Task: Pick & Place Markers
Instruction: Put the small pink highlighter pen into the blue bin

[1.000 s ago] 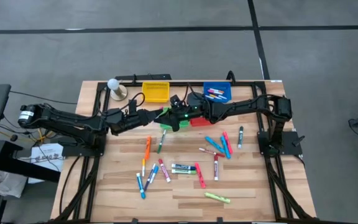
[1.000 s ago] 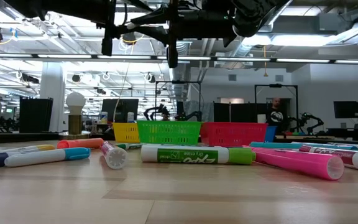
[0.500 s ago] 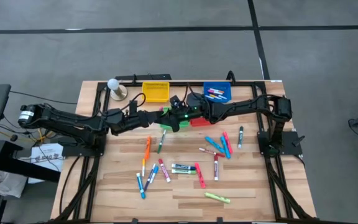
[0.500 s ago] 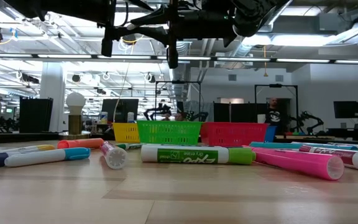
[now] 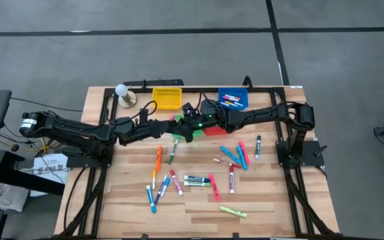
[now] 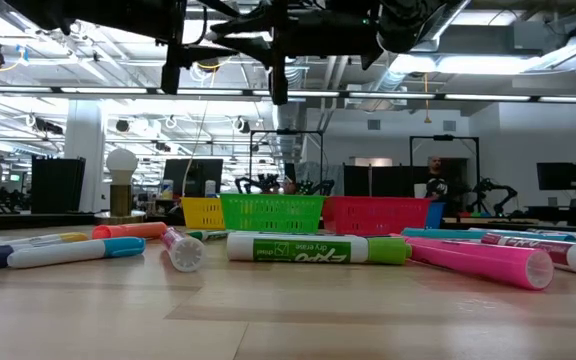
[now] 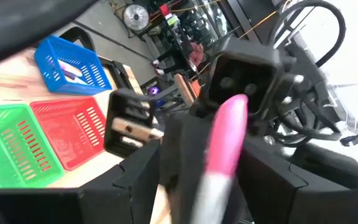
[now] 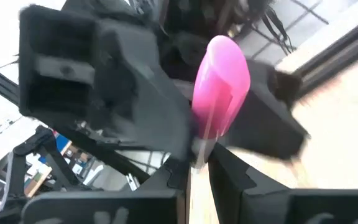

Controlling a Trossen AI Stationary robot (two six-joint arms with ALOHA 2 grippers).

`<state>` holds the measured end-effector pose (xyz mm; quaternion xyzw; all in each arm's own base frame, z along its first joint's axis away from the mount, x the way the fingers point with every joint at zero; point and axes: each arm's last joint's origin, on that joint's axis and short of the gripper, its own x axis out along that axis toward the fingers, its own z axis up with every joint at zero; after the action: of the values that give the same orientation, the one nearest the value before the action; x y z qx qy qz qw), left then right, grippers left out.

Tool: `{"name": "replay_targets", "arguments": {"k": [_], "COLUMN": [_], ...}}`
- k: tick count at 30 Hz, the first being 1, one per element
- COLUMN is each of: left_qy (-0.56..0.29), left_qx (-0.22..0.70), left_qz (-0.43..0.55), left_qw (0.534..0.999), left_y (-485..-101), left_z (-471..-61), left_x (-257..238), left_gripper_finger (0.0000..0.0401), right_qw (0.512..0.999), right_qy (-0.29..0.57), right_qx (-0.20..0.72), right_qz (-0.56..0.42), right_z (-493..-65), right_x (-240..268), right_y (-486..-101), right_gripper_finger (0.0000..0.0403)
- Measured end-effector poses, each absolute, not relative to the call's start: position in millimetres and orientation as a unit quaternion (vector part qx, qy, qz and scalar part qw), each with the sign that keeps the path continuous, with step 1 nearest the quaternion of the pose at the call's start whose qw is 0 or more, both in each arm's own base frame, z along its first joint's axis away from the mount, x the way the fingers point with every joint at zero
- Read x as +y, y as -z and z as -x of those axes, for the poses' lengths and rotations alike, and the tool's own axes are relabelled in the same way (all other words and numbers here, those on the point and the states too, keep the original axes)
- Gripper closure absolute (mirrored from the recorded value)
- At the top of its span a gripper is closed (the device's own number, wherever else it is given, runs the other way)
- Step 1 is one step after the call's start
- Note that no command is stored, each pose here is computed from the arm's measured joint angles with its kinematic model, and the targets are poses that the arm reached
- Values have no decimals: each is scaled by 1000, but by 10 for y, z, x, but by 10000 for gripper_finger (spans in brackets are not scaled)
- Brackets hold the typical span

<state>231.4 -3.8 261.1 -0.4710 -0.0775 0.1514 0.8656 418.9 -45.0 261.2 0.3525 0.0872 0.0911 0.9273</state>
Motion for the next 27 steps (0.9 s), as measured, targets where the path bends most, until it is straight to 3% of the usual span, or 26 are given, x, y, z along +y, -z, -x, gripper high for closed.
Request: {"name": "replay_targets", "arguments": {"k": [15,27], "left_qy": [-123,-127], "left_qx": [-161,-151], "left_qz": [410,396], "left_qw": [889,897], "left_y": [-3027,-3022], "left_z": [-1927,-1907], "left_x": [-5,-4], "left_gripper_finger": [203,203], "right_qw": [933,910], "right_qy": [-47,194], "right_qx": [160,309], "right_qz": [-318,-198], "right_z": [-3998,-3086], "right_x": [-483,-1068], "right_y": [-2684,-3022], "right_gripper_finger": [370,369]}}
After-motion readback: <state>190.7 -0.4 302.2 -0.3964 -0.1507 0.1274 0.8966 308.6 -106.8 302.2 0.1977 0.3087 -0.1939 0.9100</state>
